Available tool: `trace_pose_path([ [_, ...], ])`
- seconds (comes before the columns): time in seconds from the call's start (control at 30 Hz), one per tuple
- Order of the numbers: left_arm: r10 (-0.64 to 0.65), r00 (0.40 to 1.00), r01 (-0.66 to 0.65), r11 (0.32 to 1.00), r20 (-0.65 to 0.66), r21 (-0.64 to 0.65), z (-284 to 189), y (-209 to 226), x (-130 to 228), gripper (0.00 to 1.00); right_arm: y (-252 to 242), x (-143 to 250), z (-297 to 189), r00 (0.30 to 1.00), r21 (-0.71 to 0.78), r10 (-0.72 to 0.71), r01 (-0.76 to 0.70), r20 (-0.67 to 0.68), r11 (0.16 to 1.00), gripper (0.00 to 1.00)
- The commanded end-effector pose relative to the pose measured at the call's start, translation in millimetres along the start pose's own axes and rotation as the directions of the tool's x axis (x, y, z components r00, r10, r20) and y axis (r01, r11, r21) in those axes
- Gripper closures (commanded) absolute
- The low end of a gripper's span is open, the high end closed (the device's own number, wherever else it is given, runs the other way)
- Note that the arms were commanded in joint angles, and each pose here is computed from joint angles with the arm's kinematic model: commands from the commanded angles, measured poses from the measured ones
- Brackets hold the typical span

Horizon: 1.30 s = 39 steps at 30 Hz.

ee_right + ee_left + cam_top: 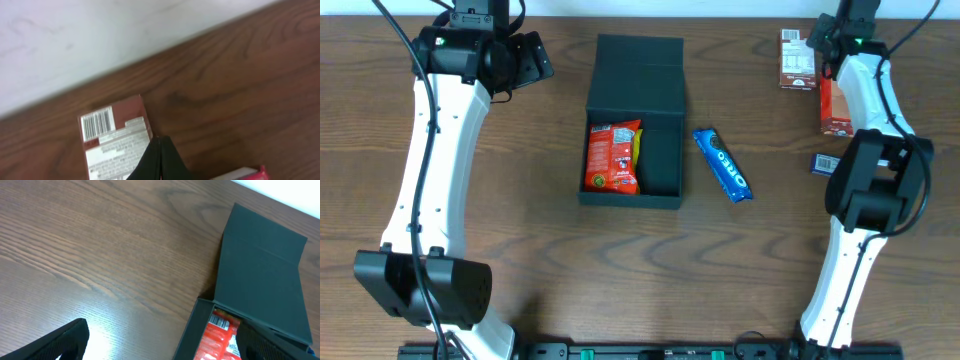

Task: Pack container
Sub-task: 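Reach the right gripper to the brown snack box and grasp it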

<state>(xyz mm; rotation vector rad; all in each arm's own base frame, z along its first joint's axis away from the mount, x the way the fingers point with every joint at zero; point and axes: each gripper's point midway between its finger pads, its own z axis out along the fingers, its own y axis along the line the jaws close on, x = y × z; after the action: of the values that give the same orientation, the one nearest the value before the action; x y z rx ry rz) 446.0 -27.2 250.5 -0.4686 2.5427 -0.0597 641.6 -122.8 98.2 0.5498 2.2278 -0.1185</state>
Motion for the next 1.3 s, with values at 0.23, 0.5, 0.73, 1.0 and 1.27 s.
trace_pose_path([
  [0.23,-0.001,1.0,0.001,1.0,-0.008,-0.014,4.4,1.6,1.9,0.05,6.8,40.8,17.9,0.993,-0.019,-0.038,0.036,-0.116,0.999,0.99],
  [0.5,-0.001,1.0,0.001,1.0,-0.008,-0.014,4.4,1.6,1.9,0.05,14.7,62.0,24.9,0.983,-0.061,-0.048,0.038,-0.174,0.997,0.99],
  [0.73,-0.001,1.0,0.001,1.0,-0.008,-0.014,4.4,1.6,1.9,0.05,26.5,80.8,28.7,0.973,-0.091,-0.083,0.064,-0.216,0.994,0.99],
  [1.0,-0.001,1.0,0.001,1.0,-0.008,-0.015,4.4,1.6,1.9,0.05,28.7,107.4,21.0,0.941,-0.112,-0.098,0.065,-0.322,0.992,0.99],
  [1.27,-0.001,1.0,0.001,1.0,-0.007,-0.014,4.4,1.6,1.8,0.05,38.9,127.7,-0.1,0.899,-0.127,-0.152,0.109,-0.41,0.986,0.99],
])
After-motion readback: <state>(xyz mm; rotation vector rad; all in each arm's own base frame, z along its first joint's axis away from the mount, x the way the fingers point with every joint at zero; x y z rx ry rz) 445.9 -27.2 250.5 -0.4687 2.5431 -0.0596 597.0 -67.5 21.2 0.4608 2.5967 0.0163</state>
